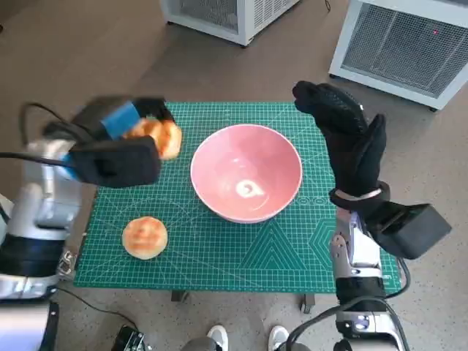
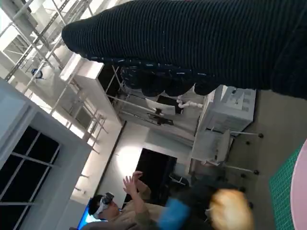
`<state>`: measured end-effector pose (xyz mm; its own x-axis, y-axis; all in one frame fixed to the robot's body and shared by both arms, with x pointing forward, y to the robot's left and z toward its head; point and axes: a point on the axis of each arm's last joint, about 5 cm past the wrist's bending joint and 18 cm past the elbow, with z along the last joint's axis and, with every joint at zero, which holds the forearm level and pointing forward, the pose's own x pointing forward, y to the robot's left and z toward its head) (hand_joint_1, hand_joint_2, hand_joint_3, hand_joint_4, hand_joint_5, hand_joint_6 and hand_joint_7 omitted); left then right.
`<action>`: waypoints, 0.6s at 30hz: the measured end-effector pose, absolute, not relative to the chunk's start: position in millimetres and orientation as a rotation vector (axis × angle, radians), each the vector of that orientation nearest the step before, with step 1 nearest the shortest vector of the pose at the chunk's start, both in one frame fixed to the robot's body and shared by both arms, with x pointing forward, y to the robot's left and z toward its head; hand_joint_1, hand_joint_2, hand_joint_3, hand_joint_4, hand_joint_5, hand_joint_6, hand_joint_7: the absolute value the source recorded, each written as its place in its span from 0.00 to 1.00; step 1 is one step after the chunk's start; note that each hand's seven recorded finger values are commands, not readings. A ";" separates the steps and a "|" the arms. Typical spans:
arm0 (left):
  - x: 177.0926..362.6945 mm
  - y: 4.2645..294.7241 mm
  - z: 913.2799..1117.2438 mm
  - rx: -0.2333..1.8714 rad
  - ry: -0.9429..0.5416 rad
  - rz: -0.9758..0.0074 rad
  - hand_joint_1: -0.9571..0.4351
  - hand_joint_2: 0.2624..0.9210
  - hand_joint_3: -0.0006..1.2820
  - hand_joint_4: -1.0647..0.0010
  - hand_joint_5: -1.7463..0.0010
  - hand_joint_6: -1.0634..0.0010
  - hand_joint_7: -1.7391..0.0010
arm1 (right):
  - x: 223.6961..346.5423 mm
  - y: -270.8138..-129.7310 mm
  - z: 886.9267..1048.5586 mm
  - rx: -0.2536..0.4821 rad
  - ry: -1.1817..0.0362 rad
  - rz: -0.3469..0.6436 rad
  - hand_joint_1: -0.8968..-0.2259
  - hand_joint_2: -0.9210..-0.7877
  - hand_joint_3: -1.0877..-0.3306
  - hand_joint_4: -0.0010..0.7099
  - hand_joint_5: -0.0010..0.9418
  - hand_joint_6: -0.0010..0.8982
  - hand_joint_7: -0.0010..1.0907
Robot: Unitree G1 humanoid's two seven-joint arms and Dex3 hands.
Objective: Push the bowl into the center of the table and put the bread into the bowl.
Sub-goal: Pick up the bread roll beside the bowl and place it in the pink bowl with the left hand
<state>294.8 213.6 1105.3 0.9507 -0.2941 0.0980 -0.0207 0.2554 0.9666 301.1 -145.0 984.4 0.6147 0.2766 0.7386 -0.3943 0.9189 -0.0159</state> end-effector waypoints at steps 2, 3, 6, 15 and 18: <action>291.1 211.0 1110.3 1.296 -0.322 -0.185 0.69 0.95 0.00 0.17 0.45 0.33 0.39 | 301.2 -145.1 984.1 0.155 -0.821 0.387 0.24 0.00 0.48 0.38 0.01 0.12 0.43; 289.0 209.1 1112.8 1.293 -0.346 -0.182 0.69 0.95 0.00 0.17 0.45 0.32 0.39 | 301.2 -145.2 984.1 0.155 -0.821 0.386 0.24 0.00 0.48 0.38 0.01 0.12 0.43; 284.6 202.8 1117.3 1.285 -0.408 -0.177 0.69 0.95 0.00 0.16 0.45 0.33 0.40 | 301.2 -145.4 983.8 0.156 -0.821 0.385 0.24 0.00 0.48 0.38 0.01 0.12 0.43; 285.1 171.3 1112.5 1.258 -0.513 -0.259 0.69 0.97 0.01 0.21 0.40 0.35 0.40 | 301.1 -146.4 983.0 0.155 -0.824 0.378 0.24 0.00 0.48 0.39 0.01 0.12 0.43; 288.1 155.8 1108.9 1.285 -0.516 -0.318 0.69 0.98 0.01 0.23 0.39 0.36 0.39 | 301.0 -147.2 982.9 0.153 -0.828 0.374 0.24 0.00 0.49 0.39 0.01 0.12 0.42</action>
<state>288.1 155.8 1108.9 0.8454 -0.5005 0.1868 -0.0582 0.2613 0.9635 301.0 -147.2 982.9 0.6160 0.2640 0.7422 -0.3820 0.9241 -0.0117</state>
